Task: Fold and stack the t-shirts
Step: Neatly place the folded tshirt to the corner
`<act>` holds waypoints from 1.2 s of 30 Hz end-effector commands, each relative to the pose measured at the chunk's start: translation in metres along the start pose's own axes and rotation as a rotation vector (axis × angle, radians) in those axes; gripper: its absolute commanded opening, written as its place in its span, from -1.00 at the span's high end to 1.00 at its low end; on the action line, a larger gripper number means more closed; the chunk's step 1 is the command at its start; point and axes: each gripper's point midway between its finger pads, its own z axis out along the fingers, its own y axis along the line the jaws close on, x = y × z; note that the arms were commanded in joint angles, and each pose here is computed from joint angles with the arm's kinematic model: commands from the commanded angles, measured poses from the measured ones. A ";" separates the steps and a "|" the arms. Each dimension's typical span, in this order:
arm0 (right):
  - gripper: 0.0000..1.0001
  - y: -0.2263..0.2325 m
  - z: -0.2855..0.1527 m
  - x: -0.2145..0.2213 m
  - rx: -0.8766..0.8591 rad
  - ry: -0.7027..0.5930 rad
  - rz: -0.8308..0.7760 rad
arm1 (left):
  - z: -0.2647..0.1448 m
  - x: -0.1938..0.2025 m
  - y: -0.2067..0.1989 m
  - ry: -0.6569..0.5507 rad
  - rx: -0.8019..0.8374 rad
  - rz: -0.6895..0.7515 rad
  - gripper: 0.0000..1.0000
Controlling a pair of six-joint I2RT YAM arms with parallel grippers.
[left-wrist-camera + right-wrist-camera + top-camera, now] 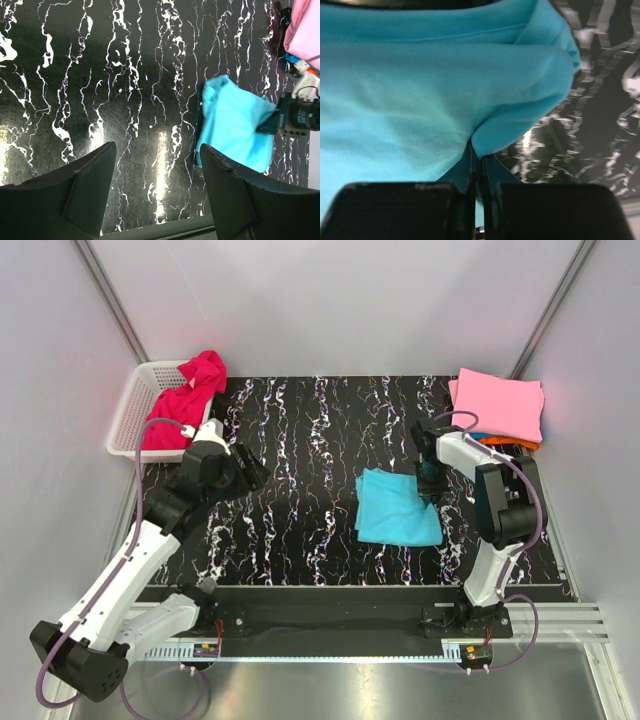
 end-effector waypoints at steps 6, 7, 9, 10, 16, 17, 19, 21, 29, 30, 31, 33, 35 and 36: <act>1.00 -0.084 0.005 -0.019 0.221 -0.017 0.171 | -0.008 -0.016 -0.003 -0.062 0.010 0.034 -0.48; 1.00 -0.094 0.008 -0.021 0.238 -0.009 0.192 | -0.007 -0.016 -0.003 -0.060 0.005 0.035 -0.48; 1.00 -0.111 0.006 -0.032 0.298 -0.030 0.213 | -0.005 -0.015 -0.002 -0.054 0.000 0.039 -0.49; 1.00 -0.115 0.010 -0.033 0.309 -0.018 0.215 | -0.004 -0.015 -0.003 -0.053 0.001 0.042 -0.49; 1.00 -0.172 0.012 -0.049 0.427 -0.036 0.320 | -0.001 -0.015 -0.001 -0.050 -0.010 0.047 -0.51; 1.00 -0.181 0.011 -0.051 0.453 -0.043 0.326 | 0.000 -0.015 -0.002 -0.047 -0.011 0.049 -0.51; 1.00 -0.200 0.014 -0.052 0.493 -0.038 0.359 | 0.002 -0.016 -0.002 -0.043 -0.014 0.055 -0.51; 1.00 -0.217 0.013 -0.052 0.546 -0.042 0.387 | 0.003 -0.017 -0.003 -0.041 -0.015 0.060 -0.52; 1.00 -0.266 0.005 -0.072 0.630 -0.119 0.514 | 0.012 -0.019 -0.010 -0.012 -0.012 0.089 -0.53; 1.00 -0.270 0.003 -0.080 0.631 -0.135 0.519 | 0.012 -0.019 -0.010 -0.011 -0.014 0.086 -0.53; 1.00 -0.272 0.003 -0.083 0.638 -0.139 0.520 | 0.014 -0.019 -0.010 -0.008 -0.017 0.085 -0.53; 1.00 -0.281 0.000 -0.092 0.663 -0.152 0.526 | 0.013 -0.022 -0.012 -0.015 -0.013 0.082 -0.53; 1.00 -0.291 -0.004 -0.097 0.682 -0.166 0.543 | 0.013 -0.024 -0.013 -0.019 -0.014 0.087 -0.53; 1.00 -0.293 0.000 -0.097 0.695 -0.156 0.544 | 0.012 -0.025 -0.014 -0.022 -0.013 0.089 -0.53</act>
